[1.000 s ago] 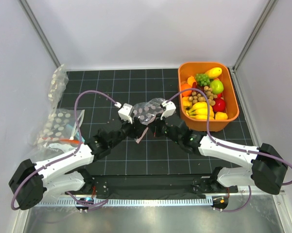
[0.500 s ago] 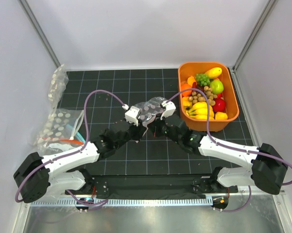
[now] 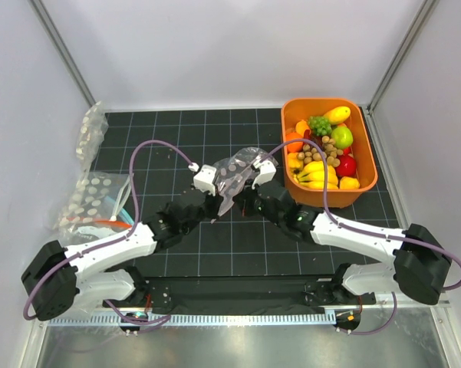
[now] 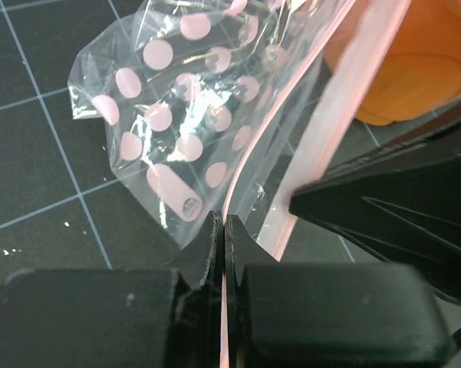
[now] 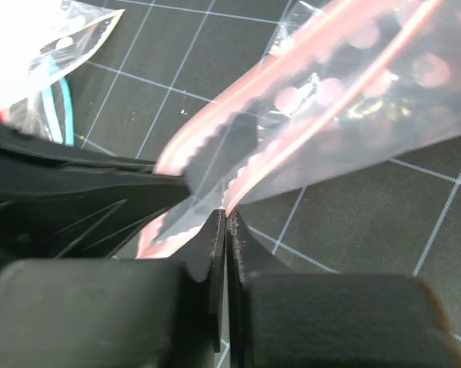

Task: Place the food in the zip-top bag and seal the zipper
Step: Open the zipper of the food storage bag at the center of the board.

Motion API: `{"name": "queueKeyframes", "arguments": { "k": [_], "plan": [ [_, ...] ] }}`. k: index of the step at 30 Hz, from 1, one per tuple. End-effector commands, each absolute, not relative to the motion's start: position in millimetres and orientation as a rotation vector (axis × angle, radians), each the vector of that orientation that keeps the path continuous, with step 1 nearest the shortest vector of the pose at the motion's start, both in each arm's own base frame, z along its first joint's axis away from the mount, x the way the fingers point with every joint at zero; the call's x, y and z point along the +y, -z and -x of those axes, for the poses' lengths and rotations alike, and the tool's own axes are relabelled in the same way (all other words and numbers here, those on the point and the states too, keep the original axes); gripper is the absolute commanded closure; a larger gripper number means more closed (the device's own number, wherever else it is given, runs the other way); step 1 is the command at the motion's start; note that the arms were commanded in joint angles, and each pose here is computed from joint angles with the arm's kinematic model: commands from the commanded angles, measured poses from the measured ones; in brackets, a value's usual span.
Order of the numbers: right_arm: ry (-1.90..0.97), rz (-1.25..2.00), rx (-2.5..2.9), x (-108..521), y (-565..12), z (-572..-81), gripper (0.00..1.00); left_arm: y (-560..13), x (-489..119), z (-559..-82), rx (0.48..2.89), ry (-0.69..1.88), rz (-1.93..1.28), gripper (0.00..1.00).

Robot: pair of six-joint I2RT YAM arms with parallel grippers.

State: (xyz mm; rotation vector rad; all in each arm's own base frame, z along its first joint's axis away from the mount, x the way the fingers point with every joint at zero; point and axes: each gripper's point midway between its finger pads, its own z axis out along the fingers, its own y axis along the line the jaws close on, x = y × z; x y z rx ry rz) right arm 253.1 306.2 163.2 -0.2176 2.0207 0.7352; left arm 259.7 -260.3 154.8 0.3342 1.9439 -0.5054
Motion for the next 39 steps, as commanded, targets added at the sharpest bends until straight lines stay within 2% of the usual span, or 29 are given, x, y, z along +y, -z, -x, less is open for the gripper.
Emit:
{"name": "queueKeyframes", "arguments": {
  "k": [1, 2, 3, 4, 7, 14, 23, 26, 33, 34, 36, 37, 38, 39],
  "plan": [
    [-0.711, 0.138, 1.989, 305, -180, -270, 0.9, -184, -258, -263, 1.866, 0.538, -0.271, 1.0],
    [-0.712, 0.133, 1.991, 304, -180, -271, 0.83, -188, -259, -263, 1.853, 0.552, -0.272, 1.0],
    [-0.711, 0.131, 1.99, 304, -180, -271, 0.7, -188, -259, -262, 1.851, 0.557, -0.275, 1.0],
    [-0.709, 0.131, 1.989, 303, -180, -271, 0.63, -188, -261, -260, 1.85, 0.567, -0.285, 1.0],
    [-0.7, 0.121, 1.985, 300, -180, -272, 0.51, -189, -264, -257, 1.846, 0.592, -0.302, 1.0],
    [-0.705, 0.099, 1.961, 294, -185, -272, 0.45, -188, -280, -250, 1.853, 0.669, -0.368, 1.0],
    [-0.67, 0.013, 1.939, 278, -189, -278, 0.44, -183, -298, -241, 1.859, 0.68, -0.474, 1.0],
    [-0.659, -0.019, 1.94, 272, -188, -282, 0.47, -184, -301, -239, 1.853, 0.684, -0.485, 1.0],
    [-0.632, -0.061, 1.966, 263, -180, -288, 0.74, -187, -285, -247, 1.857, 0.609, -0.407, 1.0],
    [-0.632, -0.06, 1.964, 263, -181, -288, 0.81, -185, -283, -247, 1.863, 0.598, -0.405, 1.0],
    [-0.63, -0.05, 1.971, 264, -179, -287, 0.88, -187, -277, -250, 1.858, 0.567, -0.374, 1.0],
    [-0.629, -0.03, 1.969, 265, -180, -287, 0.97, -186, -273, -252, 1.866, 0.547, -0.36, 1.0],
    [-0.629, -0.002, 1.975, 268, -180, -286, 0.99, -186, -268, -255, 1.867, 0.516, -0.336, 1.0],
    [-0.655, 0.044, 1.98, 276, -180, -281, 0.99, -186, -266, -256, 1.866, 0.504, -0.327, 0.95]
  ]
}}
